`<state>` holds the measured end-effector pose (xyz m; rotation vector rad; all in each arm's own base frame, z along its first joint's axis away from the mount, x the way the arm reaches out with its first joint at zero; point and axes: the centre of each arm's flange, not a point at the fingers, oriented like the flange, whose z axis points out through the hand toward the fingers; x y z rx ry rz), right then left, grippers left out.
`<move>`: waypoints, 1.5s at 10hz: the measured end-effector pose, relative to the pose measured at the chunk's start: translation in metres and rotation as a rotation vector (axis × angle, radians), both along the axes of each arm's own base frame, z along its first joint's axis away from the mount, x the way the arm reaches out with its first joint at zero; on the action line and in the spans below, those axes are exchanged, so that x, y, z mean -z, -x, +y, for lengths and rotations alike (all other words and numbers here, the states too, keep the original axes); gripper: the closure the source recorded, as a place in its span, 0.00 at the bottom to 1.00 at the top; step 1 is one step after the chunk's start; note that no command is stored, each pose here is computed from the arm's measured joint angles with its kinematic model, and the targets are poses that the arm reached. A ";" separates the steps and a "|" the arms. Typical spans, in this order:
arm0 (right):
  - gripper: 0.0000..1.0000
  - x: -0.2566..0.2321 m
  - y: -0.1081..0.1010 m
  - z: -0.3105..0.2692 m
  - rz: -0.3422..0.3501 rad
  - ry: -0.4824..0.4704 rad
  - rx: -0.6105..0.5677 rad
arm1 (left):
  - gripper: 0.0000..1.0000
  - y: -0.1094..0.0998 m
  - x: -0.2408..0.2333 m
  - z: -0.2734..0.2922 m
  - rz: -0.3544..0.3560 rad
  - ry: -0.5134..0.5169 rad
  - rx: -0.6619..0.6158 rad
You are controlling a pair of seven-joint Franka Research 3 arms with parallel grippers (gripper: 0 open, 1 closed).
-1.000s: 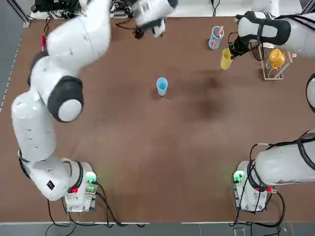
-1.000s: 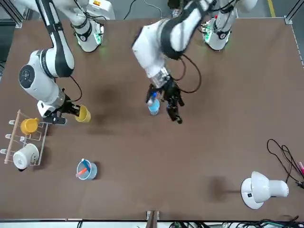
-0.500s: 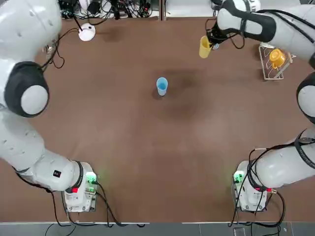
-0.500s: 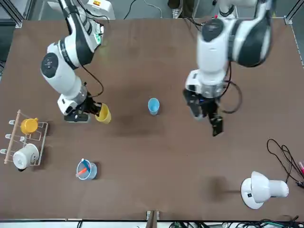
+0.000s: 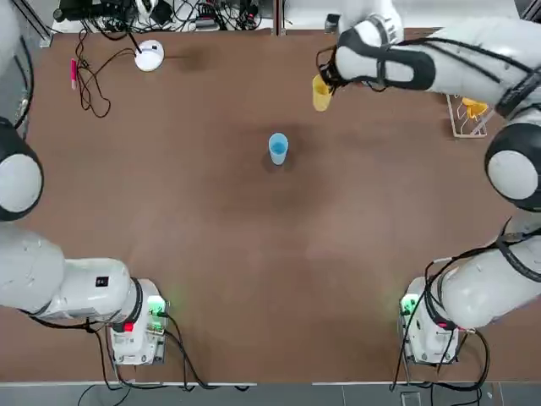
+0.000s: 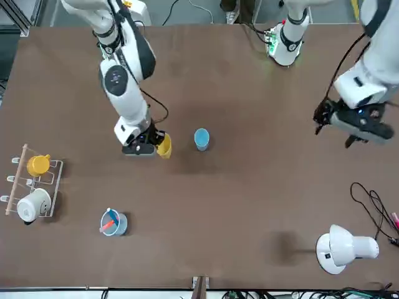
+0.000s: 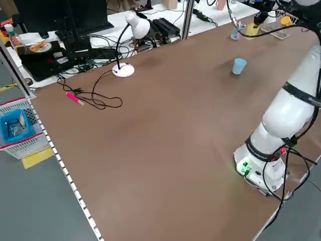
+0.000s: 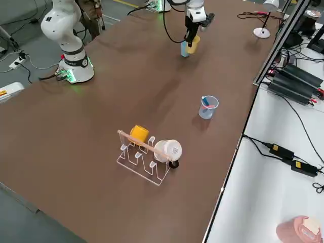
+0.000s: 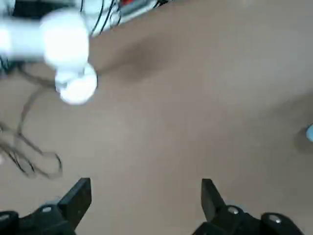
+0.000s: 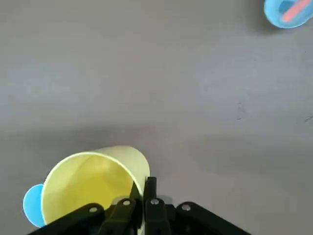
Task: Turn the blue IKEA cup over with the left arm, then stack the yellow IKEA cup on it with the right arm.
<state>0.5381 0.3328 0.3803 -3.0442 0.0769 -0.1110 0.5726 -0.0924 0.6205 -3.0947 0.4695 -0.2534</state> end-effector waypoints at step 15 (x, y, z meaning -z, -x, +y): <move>0.95 0.048 0.083 0.139 0.045 -0.043 0.154 | 0.01 0.020 -0.049 0.072 0.025 0.033 -0.308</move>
